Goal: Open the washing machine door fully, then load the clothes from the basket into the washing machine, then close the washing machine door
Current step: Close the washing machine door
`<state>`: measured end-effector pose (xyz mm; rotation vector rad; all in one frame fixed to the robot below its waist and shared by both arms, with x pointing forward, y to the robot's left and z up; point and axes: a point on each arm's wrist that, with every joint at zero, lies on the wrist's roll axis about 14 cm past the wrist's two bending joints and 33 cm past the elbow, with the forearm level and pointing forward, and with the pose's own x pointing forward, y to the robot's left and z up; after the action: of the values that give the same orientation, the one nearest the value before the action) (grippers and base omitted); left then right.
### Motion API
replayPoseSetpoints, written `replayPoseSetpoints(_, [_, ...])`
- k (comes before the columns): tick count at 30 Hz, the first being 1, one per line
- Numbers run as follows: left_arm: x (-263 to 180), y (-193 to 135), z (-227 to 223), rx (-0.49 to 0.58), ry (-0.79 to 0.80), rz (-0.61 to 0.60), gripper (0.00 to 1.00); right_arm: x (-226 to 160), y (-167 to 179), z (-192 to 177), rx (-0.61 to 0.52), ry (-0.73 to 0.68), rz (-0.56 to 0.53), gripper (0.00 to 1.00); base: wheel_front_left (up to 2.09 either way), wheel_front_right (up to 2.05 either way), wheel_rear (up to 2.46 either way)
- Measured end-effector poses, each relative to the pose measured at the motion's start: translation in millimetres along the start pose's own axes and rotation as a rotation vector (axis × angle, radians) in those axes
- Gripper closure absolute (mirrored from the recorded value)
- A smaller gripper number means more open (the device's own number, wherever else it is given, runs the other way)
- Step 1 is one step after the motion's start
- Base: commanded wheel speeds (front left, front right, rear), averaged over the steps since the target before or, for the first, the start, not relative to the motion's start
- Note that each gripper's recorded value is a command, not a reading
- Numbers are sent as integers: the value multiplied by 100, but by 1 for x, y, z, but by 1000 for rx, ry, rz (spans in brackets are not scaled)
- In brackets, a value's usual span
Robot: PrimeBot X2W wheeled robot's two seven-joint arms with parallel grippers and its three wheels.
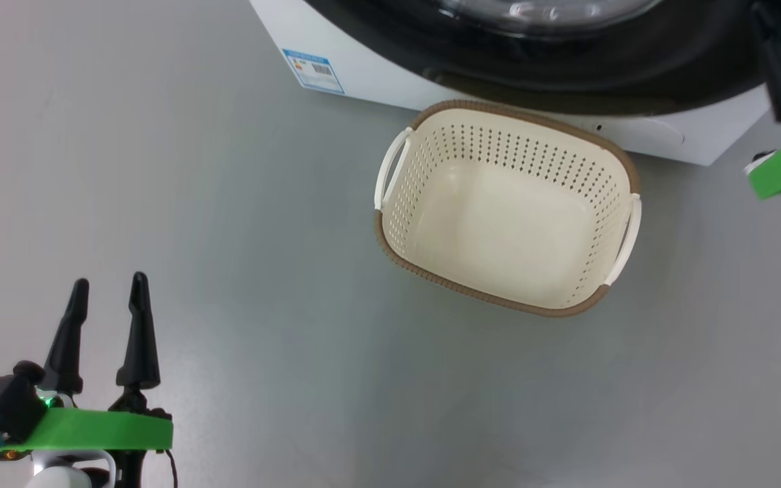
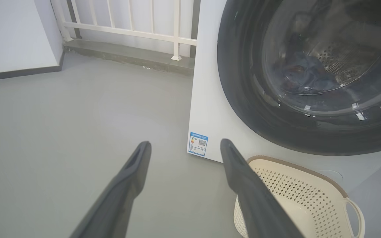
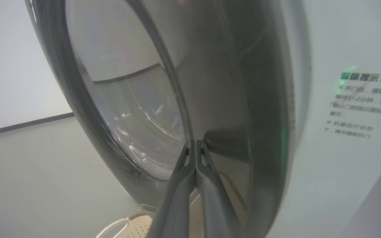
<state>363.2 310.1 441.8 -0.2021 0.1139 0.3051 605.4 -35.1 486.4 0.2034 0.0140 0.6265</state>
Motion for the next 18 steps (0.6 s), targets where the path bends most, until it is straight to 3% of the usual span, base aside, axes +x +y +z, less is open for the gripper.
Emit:
replayPoseSetpoints(7, [9, 1, -10, 6, 28, 10, 0, 20, -27, 14, -47, -43, -17, 100, 0, 0, 0])
replayPoseSetpoints(18, [15, -1, -13, 7, 30, 12, 0, 32, -34, 14, -50, -57, -17, 100, 0, 0, 0])
